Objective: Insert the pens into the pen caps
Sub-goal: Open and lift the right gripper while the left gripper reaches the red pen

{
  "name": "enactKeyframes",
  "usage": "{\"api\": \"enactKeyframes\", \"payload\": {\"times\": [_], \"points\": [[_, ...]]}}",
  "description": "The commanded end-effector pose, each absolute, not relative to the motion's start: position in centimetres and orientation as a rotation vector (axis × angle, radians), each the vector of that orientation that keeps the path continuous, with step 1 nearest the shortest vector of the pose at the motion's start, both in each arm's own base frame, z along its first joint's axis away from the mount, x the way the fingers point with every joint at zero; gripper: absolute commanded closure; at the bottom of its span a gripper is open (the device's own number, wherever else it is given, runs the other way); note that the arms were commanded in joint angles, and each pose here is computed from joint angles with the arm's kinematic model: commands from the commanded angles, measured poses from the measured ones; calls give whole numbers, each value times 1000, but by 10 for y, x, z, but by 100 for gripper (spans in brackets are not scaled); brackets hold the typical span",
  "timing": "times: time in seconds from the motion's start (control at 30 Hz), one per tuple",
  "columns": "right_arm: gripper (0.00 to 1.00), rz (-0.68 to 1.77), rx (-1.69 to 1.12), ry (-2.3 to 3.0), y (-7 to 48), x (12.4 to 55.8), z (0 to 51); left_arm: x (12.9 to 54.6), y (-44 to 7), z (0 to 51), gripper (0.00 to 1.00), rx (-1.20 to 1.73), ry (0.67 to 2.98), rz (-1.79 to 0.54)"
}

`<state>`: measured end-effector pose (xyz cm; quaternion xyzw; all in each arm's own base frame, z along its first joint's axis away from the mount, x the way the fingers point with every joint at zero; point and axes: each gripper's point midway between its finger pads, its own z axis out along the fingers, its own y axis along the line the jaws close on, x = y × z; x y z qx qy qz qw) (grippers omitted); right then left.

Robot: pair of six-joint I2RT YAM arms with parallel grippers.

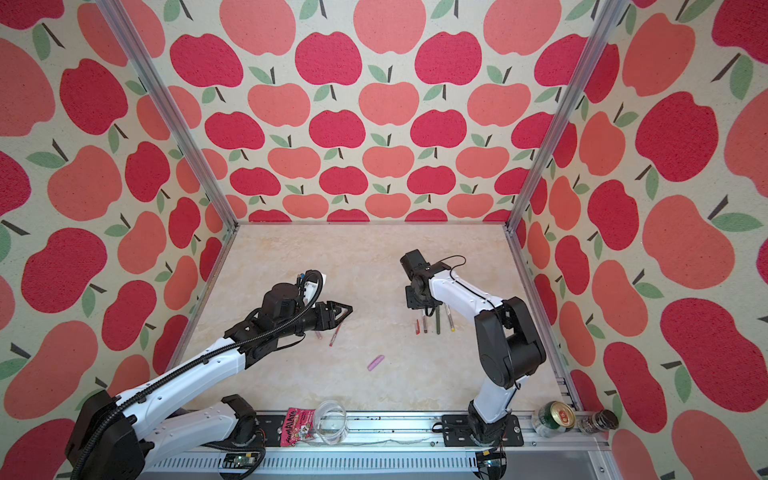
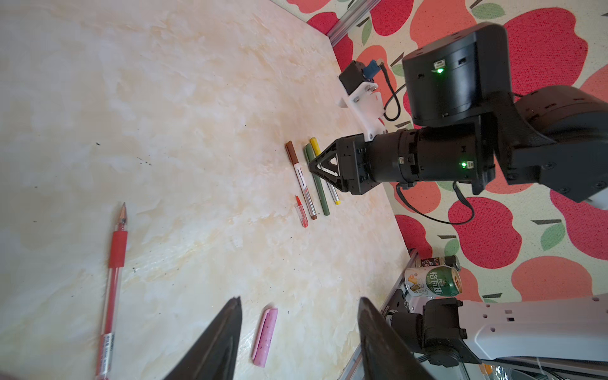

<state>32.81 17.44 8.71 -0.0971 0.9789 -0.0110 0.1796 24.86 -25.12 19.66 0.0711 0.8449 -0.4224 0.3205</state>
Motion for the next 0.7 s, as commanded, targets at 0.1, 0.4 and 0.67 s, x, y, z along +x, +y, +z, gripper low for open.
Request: {"api": "enactKeyframes", "payload": {"times": [0.1, 0.4, 0.67], "points": [[63, 141, -457, 2751, 203, 292, 122, 251, -220, 195, 35, 150, 2267, -983], [61, 347, -527, 2767, 220, 249, 121, 239, -201, 139, 32, 113, 2574, -780], [60, 415, -497, 2670, 221, 249, 144, 247, -211, 78, 36, 242, 2800, -484]]}}
